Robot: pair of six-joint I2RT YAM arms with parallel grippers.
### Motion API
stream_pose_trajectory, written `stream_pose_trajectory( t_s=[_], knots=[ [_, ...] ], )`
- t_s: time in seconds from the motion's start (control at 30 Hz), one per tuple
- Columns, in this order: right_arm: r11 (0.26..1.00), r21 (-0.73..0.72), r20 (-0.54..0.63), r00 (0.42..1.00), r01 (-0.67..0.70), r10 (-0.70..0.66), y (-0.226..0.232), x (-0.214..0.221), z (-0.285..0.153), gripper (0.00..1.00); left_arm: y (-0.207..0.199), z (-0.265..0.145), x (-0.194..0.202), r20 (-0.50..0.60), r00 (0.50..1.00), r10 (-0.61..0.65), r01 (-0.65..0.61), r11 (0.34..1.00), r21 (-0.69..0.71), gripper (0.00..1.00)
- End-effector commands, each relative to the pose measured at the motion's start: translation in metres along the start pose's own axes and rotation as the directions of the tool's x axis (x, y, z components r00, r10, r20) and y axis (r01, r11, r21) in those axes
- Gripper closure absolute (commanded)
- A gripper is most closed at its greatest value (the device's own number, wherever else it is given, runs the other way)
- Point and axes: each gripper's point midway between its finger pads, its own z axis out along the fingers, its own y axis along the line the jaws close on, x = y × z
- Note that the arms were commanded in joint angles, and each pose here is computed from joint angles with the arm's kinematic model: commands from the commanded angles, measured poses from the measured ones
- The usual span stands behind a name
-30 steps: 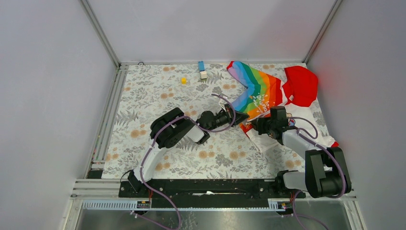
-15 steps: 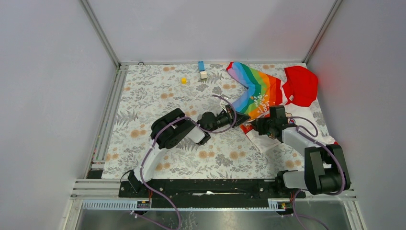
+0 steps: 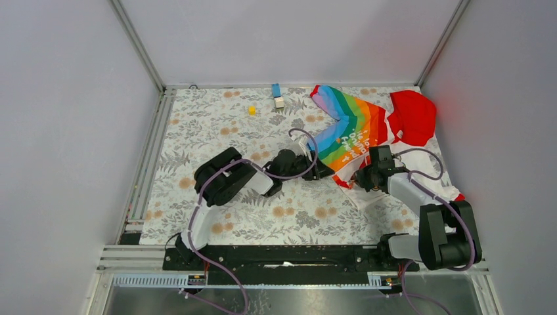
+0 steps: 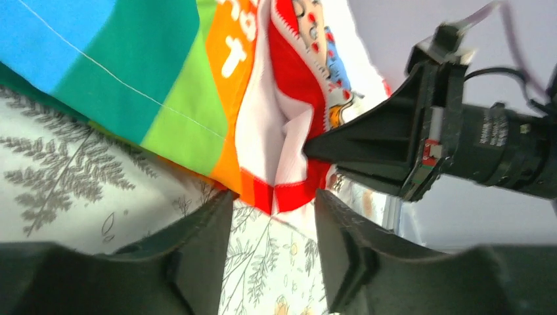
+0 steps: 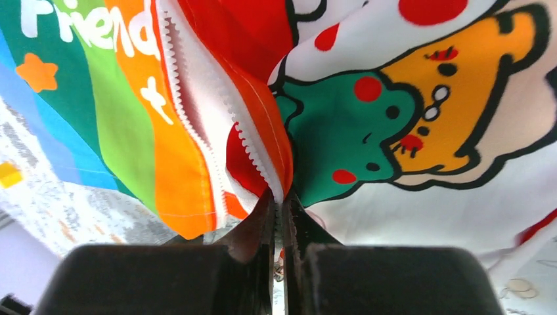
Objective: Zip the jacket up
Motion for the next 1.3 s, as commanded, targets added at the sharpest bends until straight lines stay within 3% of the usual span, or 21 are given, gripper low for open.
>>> stream_pose_trajectory(
  t_s=[0.0, 0.1, 0.17, 0.33, 0.47, 0.63, 0.9, 1.1, 1.27],
  knots=[
    [0.981, 0.054, 0.078, 0.979, 0.185, -0.189, -0.007, -0.019, 0.001, 1.00, -0.016, -0.011, -0.003, -0.092, 0.994, 0.056, -0.063, 0.995, -0.073, 0.40],
    [0.964, 0.056, 0.054, 0.963, 0.259, -0.262, -0.002, -0.019, 0.001, 1.00, -0.018, -0.019, -0.016, -0.155, 0.974, 0.163, -0.190, 0.965, -0.179, 0.36],
    [0.959, 0.030, 0.044, 0.959, 0.281, -0.282, 0.001, -0.016, 0.000, 1.00, -0.012, -0.027, -0.019, -0.245, 0.934, 0.258, -0.317, 0.917, -0.243, 0.35],
    [0.957, -0.013, 0.064, 0.955, 0.291, -0.290, 0.003, -0.016, -0.008, 1.00, -0.013, -0.022, -0.030, -0.479, 0.761, 0.438, -0.574, 0.799, -0.181, 0.35],
    [0.956, -0.045, 0.099, 0.953, 0.291, -0.285, 0.006, -0.019, -0.019, 1.00, -0.003, -0.007, -0.034, -0.604, 0.646, 0.466, -0.655, 0.745, -0.127, 0.35],
    [0.955, -0.066, 0.102, 0.954, 0.290, -0.283, 0.005, -0.018, -0.025, 1.00, 0.016, 0.017, -0.036, -0.684, 0.544, 0.486, -0.725, 0.682, -0.091, 0.35],
    [0.957, -0.058, 0.076, 0.957, 0.286, -0.281, -0.005, -0.011, -0.021, 1.00, 0.043, 0.030, -0.020, -0.725, 0.506, 0.467, -0.775, 0.615, -0.144, 0.38],
    [0.956, -0.056, 0.073, 0.956, 0.288, -0.284, -0.004, -0.011, -0.020, 1.00, 0.057, 0.029, -0.016, -0.740, 0.501, 0.449, -0.801, 0.563, -0.202, 0.48],
    [0.955, -0.057, 0.092, 0.954, 0.290, -0.284, -0.003, -0.014, -0.022, 1.00, 0.065, 0.022, 0.000, -0.769, 0.463, 0.440, -0.833, 0.512, -0.208, 0.41]
  ],
)
